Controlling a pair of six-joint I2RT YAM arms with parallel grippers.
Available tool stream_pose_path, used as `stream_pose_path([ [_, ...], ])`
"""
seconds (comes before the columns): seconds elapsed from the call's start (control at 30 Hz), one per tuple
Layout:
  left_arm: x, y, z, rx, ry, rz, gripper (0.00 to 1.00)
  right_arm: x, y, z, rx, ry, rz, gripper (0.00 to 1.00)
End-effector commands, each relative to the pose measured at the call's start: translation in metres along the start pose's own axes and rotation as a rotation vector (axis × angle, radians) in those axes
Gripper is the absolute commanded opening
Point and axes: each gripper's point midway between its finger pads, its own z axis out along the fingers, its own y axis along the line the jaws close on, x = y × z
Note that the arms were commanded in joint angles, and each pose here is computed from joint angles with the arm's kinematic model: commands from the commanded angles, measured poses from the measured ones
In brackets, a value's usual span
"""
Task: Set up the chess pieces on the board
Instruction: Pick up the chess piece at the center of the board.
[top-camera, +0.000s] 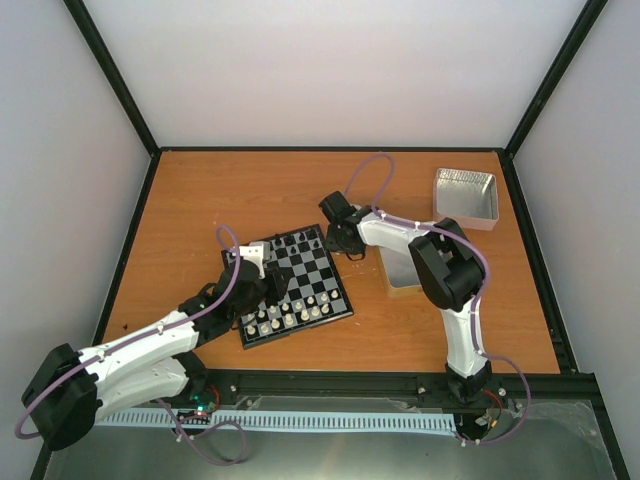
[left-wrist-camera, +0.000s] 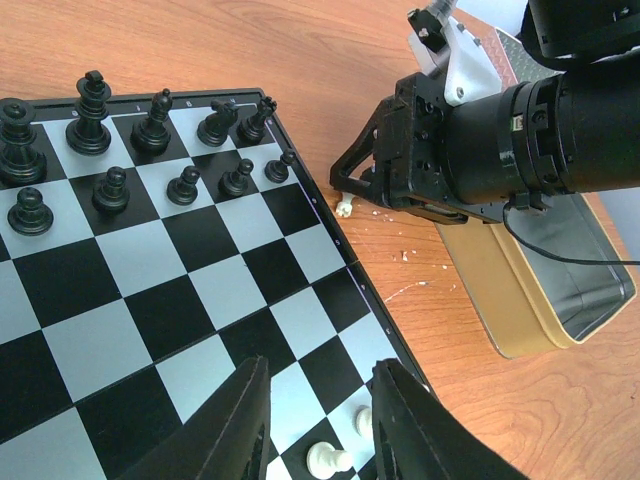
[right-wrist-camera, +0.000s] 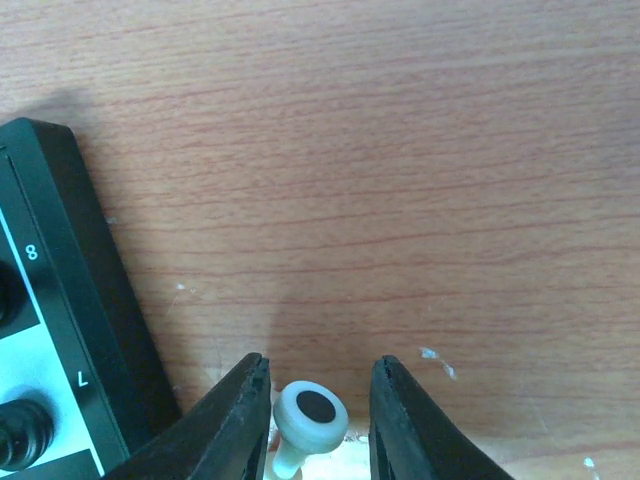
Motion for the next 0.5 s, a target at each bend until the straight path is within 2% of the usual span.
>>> stream_pose_path([
  [0.0, -0.004, 0.002, -0.002, -0.006, -0.016, -0.013, 0.30, 0.021, -0.012, 0.011, 0.092, 0.048, -0.015, 0.29],
  [0.1, -0.004, 0.002, -0.002, -0.007, -0.019, -0.013, 0.30, 0.025, -0.012, 0.013, 0.108, 0.044, -0.019, 0.25],
  [0.27, -0.003, 0.003, -0.002, -0.009, -0.016, -0.011, 0.30, 0.025, -0.007, 0.014, 0.105, 0.036, -0.023, 0.13],
  [0.47, -0.002, 0.001, -0.003, 0.008, -0.011, -0.011, 0.35, 0.005, -0.001, -0.004, 0.065, -0.052, -0.002, 0.12],
])
